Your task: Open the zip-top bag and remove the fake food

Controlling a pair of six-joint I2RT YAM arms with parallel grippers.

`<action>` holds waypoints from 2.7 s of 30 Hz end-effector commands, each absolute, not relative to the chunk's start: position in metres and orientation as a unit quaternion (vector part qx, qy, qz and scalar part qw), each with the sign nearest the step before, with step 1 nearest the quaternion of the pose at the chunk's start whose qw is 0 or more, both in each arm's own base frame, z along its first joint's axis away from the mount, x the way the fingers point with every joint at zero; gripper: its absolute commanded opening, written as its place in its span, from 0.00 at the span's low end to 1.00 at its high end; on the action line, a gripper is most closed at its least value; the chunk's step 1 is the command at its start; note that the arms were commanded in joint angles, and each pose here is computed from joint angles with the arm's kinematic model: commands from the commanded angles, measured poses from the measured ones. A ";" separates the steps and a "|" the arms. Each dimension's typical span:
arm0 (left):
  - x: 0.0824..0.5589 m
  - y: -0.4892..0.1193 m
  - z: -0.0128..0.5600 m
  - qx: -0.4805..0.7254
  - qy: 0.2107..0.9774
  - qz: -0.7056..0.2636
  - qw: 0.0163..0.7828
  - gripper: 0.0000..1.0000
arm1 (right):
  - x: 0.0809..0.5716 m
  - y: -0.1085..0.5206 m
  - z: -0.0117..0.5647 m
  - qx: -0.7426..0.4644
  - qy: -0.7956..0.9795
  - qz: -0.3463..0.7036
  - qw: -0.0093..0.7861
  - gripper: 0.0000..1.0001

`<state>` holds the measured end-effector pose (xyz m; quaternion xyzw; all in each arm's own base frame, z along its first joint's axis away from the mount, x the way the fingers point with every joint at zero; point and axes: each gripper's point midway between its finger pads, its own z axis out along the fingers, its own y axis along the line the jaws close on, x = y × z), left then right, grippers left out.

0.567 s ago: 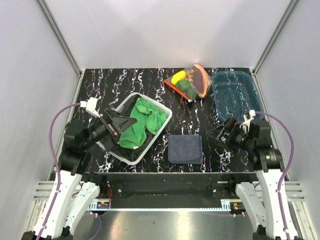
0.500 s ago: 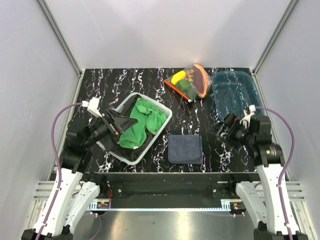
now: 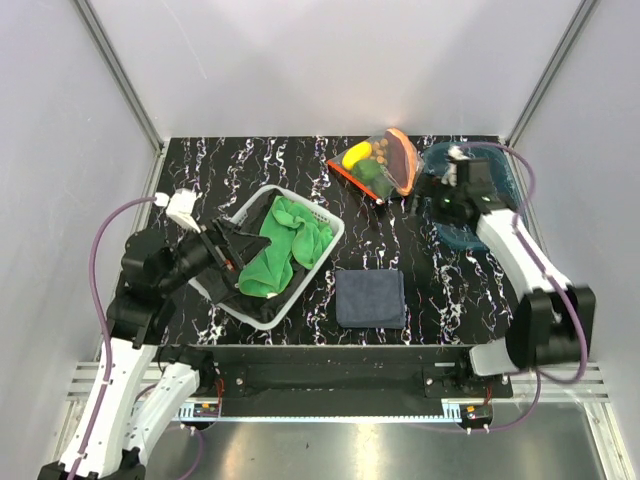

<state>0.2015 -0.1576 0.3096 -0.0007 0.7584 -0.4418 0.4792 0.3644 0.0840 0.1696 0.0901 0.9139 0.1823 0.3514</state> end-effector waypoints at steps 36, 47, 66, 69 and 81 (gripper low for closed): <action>0.216 -0.141 0.278 -0.027 0.818 -0.360 0.448 0.98 | 0.516 0.186 0.100 -0.255 0.865 -0.181 0.391 0.03; 0.257 -0.165 0.314 0.128 0.724 -0.329 0.592 0.98 | 0.473 0.212 0.182 -0.217 0.878 -0.035 0.425 0.00; 0.373 -0.312 0.305 0.403 0.617 -0.324 0.593 0.87 | 0.363 0.237 0.213 -0.347 0.845 0.159 0.374 0.00; 0.372 -0.335 0.298 0.442 0.600 -0.338 0.575 0.85 | 0.351 0.234 0.216 -0.347 0.845 0.184 0.364 0.00; 0.358 -0.369 0.274 0.501 0.567 -0.398 0.518 0.75 | 0.327 0.216 0.239 -0.327 0.835 0.248 0.367 0.00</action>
